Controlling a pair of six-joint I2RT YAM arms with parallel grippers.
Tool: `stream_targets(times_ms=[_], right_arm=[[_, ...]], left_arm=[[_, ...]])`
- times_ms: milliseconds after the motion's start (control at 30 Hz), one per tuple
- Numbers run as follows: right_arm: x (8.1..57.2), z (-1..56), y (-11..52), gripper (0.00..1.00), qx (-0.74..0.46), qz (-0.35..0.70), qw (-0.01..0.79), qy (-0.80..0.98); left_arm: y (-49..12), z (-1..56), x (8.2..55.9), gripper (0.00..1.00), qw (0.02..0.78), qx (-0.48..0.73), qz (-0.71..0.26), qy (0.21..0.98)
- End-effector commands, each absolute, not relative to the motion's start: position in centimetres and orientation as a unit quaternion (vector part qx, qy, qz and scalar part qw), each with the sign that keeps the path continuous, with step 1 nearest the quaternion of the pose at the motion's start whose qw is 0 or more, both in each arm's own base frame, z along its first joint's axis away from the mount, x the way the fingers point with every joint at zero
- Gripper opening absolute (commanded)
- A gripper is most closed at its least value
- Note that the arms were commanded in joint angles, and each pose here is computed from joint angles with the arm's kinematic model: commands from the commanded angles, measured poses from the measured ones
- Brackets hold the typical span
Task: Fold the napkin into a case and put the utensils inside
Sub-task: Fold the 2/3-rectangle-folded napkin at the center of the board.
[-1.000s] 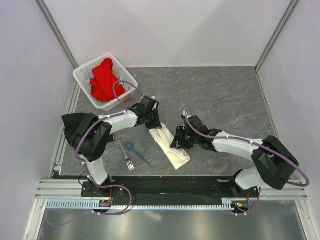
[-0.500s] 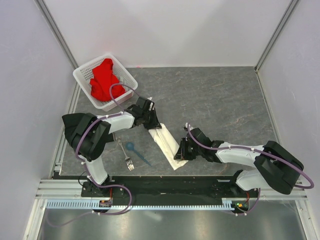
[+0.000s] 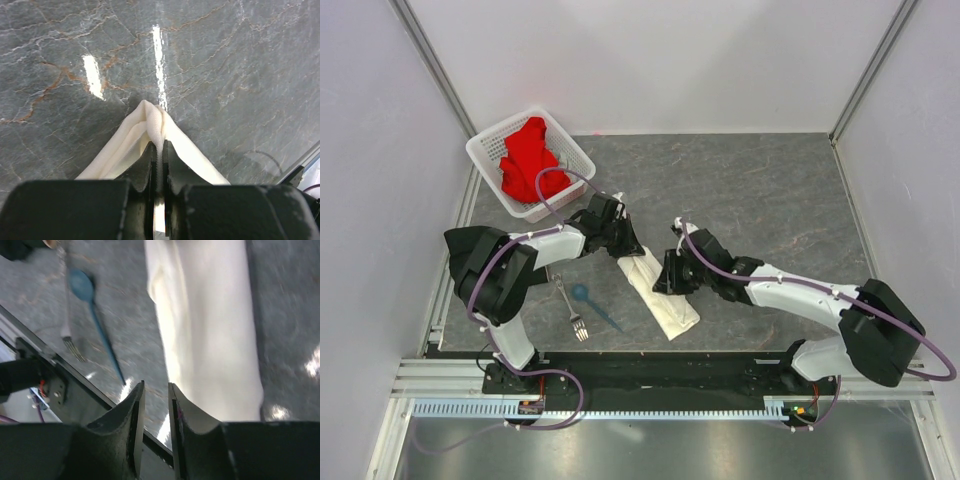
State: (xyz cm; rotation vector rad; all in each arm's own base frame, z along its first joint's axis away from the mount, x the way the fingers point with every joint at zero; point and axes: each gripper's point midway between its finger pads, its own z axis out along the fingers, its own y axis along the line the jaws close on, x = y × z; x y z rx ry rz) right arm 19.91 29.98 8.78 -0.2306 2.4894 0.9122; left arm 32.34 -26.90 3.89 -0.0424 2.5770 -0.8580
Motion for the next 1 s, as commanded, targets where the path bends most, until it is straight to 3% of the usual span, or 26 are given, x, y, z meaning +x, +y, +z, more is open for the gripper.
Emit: stream_targets(times_ms=[0,200,367,667,967], right_arm=[[20.6,8.3,30.5,0.32,-0.1,0.325,0.237,0.91],[16.3,3.4,28.5,0.3,-0.068,0.343,0.181,0.919],[15.4,3.0,27.5,0.29,-0.072,0.335,0.173,0.923],[21.8,11.3,30.9,0.37,-0.126,0.319,0.271,0.899],[27.1,12.2,33.2,0.45,-0.135,0.301,0.293,0.897]], left_arm=[[-27.3,5.9,32.7,0.02,0.232,0.009,-0.333,0.914],[-27.2,6.1,32.7,0.02,0.233,0.014,-0.334,0.913],[-27.3,6.0,32.7,0.02,0.235,0.029,-0.339,0.911],[-27.3,6.2,32.4,0.02,0.232,0.038,-0.348,0.907],[-27.3,6.4,32.2,0.02,0.231,0.042,-0.354,0.905]])
